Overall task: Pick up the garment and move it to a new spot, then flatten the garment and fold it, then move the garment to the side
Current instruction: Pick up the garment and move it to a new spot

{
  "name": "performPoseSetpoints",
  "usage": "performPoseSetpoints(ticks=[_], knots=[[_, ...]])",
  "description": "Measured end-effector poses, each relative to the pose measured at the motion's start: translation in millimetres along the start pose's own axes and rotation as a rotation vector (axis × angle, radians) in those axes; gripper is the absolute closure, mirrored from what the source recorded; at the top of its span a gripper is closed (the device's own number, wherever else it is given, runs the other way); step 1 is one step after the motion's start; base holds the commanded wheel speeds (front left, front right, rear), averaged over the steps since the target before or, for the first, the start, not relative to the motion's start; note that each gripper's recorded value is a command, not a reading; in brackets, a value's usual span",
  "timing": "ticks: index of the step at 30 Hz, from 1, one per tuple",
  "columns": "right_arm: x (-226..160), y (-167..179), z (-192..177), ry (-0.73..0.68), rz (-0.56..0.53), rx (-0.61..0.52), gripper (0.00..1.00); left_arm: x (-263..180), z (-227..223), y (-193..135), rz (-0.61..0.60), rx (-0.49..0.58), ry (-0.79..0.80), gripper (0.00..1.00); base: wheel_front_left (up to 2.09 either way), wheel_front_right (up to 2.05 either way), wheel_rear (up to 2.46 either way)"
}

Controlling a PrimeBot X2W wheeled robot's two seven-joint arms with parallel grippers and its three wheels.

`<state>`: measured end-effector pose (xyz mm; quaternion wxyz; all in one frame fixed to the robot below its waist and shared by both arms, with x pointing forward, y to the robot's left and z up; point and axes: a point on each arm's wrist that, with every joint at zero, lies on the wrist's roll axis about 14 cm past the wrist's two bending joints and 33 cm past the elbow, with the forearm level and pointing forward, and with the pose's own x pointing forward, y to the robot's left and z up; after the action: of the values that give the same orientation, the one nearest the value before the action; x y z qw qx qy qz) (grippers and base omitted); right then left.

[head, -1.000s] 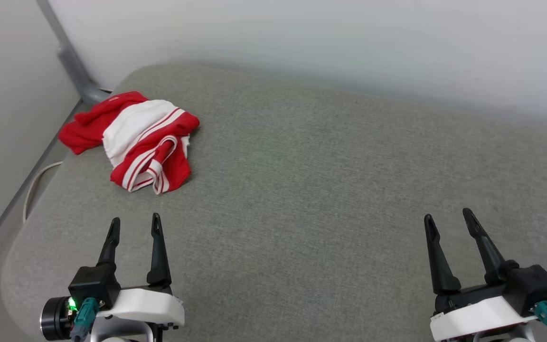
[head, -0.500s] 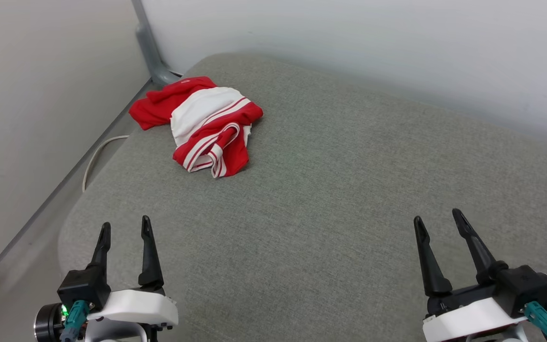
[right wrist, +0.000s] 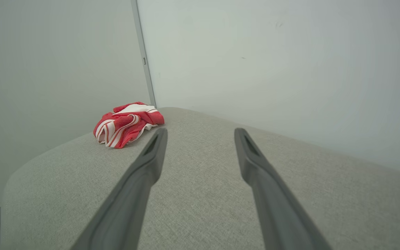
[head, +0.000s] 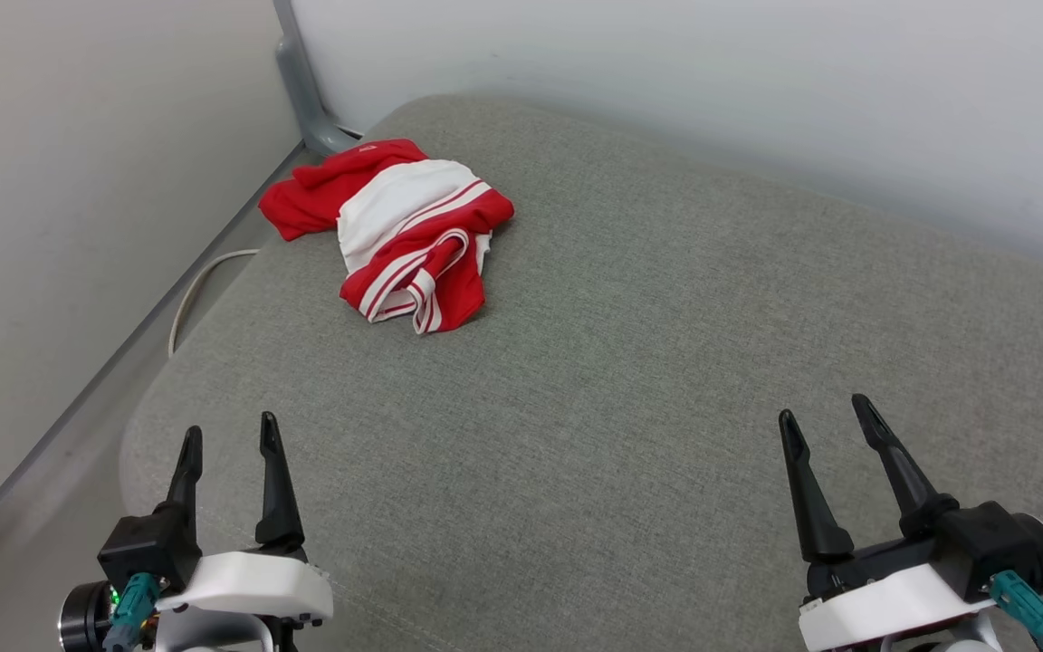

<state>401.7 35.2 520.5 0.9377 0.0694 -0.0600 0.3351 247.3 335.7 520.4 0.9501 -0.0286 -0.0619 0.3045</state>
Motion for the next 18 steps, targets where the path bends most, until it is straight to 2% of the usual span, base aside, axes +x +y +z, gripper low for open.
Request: performPoseSetpoints(ticks=[7, 18], knots=[[1.1, -11.3, -1.6, -0.003, -0.026, -0.011, 0.00, 28.1, 14.9, -14.3, -0.050, -0.020, -0.050, 0.00, 0.00, 0.00, 0.00], [7.9, -49.7, -5.0, -0.023, -0.106, -0.052, 0.00, 125.0, 82.0, -40.8, -0.142, 0.057, -0.261, 0.00, 0.00, 0.00, 0.00]])
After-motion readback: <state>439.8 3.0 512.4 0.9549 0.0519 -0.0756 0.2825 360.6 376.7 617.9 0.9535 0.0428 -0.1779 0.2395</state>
